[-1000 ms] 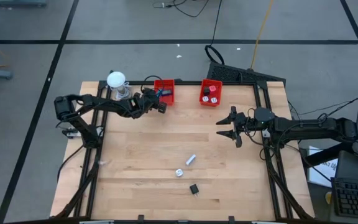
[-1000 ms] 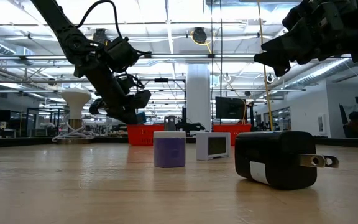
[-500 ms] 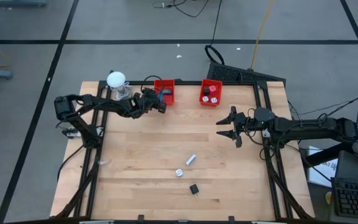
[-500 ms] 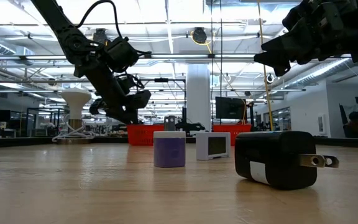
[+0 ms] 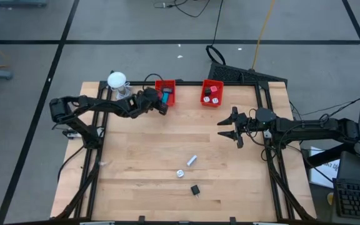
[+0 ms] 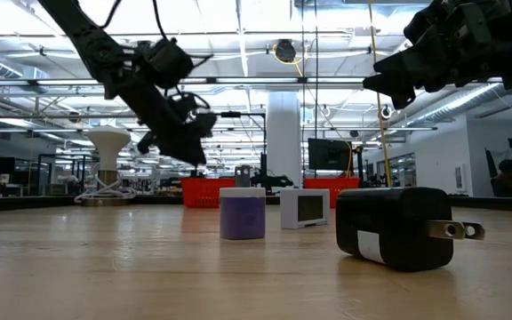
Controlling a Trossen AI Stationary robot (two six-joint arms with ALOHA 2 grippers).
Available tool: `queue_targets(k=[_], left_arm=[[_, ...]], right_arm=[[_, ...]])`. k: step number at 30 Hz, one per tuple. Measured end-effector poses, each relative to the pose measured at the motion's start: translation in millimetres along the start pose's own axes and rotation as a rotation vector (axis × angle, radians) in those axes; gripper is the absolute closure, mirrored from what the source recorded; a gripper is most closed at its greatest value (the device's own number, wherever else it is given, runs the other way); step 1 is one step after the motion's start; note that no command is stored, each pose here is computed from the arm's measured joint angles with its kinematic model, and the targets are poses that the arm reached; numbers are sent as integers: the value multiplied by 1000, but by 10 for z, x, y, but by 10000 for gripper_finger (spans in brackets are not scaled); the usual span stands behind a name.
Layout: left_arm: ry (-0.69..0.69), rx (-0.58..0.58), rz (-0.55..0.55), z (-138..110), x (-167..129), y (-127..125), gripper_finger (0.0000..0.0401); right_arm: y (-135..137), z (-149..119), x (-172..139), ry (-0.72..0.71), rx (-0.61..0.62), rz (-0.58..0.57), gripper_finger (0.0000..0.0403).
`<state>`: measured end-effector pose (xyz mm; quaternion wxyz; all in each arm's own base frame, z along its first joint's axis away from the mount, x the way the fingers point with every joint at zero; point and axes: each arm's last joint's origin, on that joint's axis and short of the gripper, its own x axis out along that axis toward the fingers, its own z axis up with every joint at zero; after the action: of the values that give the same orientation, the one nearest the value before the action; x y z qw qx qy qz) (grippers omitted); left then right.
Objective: Pick & Place Office items
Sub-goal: Put the white digital timer into the left red basket
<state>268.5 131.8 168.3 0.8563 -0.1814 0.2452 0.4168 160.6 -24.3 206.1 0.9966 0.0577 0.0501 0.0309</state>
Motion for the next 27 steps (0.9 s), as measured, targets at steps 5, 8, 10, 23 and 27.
queue_targets(k=[5,8,10,23,27], left_arm=[[-56,-53,-143,164,-252,-82,299],[-98,-88,-233,248,-424,-155,300],[-132,-93,-292,295,-531,-209,300],[-202,-65,-604,281,-873,-609,299],[-202,-38,-624,250,-910,-661,299]], right_arm=[[0,4,0,-4,-1,0,206],[0,7,0,-7,-2,0,206],[1,7,0,-7,-2,1,206],[87,11,44,-19,3,102,206],[161,-14,149,-34,-33,151,206]])
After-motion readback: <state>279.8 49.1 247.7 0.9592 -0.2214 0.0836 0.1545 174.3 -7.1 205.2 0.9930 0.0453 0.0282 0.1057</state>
